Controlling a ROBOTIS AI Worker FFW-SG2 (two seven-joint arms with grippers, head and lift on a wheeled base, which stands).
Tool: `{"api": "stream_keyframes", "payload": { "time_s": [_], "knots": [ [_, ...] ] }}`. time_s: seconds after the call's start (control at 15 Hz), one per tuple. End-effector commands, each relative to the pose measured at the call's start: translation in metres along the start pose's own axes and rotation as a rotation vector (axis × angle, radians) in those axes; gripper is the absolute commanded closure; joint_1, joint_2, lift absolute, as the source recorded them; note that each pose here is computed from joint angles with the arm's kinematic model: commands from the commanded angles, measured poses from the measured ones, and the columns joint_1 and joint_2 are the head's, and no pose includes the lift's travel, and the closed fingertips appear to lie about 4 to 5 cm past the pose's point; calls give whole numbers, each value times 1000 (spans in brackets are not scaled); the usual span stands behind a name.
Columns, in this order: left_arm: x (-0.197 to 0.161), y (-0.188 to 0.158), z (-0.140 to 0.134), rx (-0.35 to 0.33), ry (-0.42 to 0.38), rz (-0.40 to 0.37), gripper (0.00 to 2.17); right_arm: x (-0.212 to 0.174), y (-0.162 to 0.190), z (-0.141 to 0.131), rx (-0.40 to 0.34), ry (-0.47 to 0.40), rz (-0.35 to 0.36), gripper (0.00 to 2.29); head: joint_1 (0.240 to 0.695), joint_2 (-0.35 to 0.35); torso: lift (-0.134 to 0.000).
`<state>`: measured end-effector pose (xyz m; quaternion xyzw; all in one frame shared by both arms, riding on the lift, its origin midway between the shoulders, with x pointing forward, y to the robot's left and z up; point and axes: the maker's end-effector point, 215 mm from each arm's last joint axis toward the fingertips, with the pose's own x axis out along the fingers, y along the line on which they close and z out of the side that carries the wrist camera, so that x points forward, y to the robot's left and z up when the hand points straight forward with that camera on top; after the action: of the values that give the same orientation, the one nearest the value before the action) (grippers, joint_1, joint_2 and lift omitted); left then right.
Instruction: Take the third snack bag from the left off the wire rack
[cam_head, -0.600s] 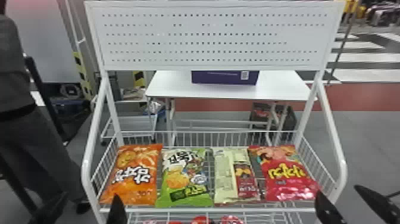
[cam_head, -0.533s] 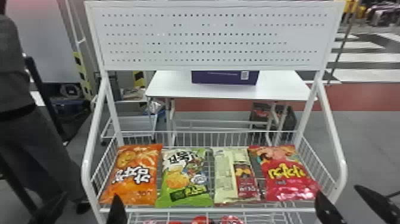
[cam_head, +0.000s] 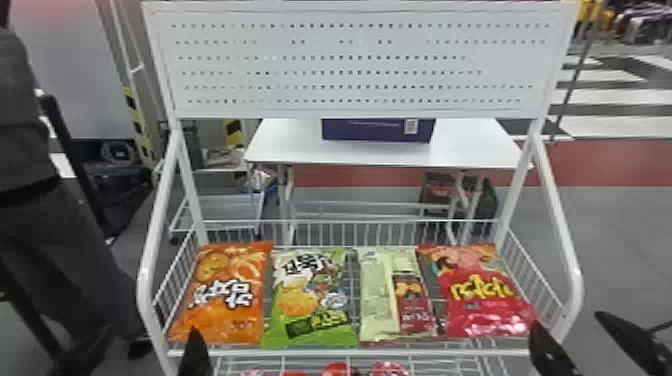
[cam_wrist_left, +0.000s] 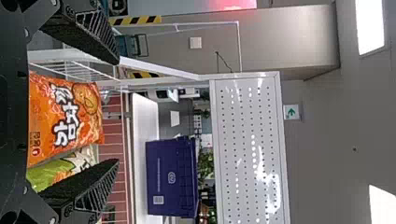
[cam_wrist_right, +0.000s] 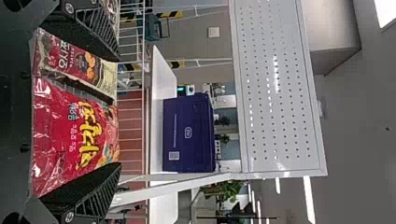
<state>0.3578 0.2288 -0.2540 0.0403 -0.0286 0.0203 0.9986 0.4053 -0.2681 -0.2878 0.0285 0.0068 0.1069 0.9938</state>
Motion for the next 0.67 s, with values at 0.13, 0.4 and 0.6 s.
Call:
{"api": "stream_keyframes", "payload": {
  "time_s": [0.13, 0.4, 0.6],
  "knots": [
    [-4, -4, 6, -6, -6, -2, 147, 41, 22, -46, 21, 106, 38, 97, 499, 0, 0],
    [-8, -9, 1, 1, 6, -12, 147, 122, 71, -88, -8, 219, 91, 97, 499, 0, 0],
    [-10, -18, 0, -4, 9, -24, 147, 165, 98, -114, -27, 306, 118, 97, 499, 0, 0]
  ]
}}
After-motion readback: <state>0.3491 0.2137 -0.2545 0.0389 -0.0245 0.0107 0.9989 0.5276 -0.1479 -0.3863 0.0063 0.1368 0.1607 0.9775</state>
